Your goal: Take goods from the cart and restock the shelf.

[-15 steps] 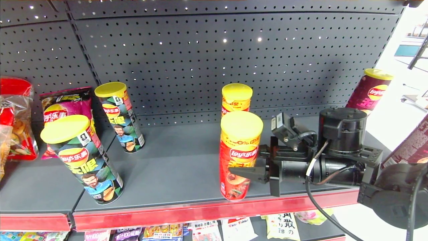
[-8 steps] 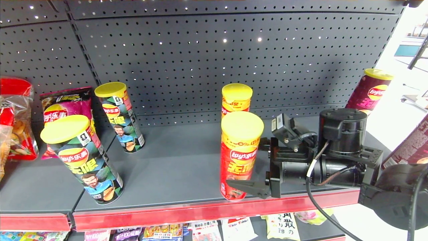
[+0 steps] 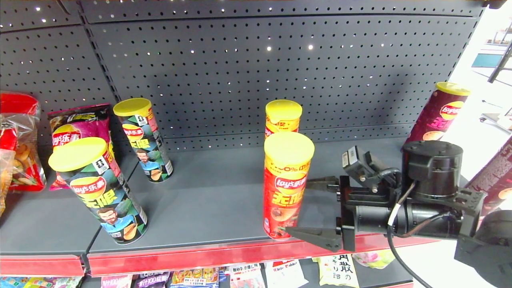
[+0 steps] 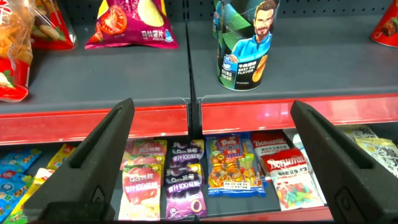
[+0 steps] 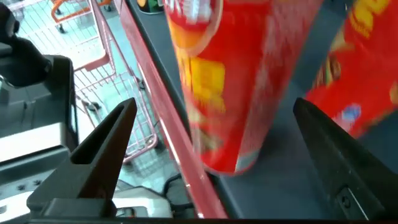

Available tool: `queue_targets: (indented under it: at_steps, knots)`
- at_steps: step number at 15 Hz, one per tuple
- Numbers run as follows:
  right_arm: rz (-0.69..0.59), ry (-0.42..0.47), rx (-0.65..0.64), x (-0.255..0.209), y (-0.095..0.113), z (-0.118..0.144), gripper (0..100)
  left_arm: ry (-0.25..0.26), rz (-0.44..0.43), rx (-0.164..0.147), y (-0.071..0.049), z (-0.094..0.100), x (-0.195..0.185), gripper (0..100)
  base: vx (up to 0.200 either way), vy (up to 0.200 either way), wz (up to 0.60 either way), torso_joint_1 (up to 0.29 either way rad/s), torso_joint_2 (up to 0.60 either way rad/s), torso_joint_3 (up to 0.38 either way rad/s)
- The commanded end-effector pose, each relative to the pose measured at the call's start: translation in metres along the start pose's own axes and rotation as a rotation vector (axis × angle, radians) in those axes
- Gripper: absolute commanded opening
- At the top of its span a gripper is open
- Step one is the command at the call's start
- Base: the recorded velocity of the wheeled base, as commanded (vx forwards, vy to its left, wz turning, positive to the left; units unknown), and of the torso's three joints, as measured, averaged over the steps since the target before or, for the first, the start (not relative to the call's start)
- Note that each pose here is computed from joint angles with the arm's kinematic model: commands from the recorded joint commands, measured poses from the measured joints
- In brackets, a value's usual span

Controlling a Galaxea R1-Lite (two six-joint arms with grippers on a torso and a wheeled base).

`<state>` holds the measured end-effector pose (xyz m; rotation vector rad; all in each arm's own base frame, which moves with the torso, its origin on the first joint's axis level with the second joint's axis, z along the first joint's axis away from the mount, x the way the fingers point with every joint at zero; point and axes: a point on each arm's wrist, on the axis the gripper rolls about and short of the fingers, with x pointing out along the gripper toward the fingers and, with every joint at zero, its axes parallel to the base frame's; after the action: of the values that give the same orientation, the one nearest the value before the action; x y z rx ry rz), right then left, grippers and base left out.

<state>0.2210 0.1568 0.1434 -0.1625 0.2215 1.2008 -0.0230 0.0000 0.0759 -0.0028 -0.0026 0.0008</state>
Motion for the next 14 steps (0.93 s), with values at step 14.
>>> queue_targets:
  at_steps: [14]
  knots:
    - [-0.296, 0.058, 0.189, -0.077, 0.036, -0.031, 100, 0.001, 0.001, 0.0, 0.0, 0.0, 0.0, 100, 0.0, 0.0, 0.0, 0.0, 0.0, 0.0]
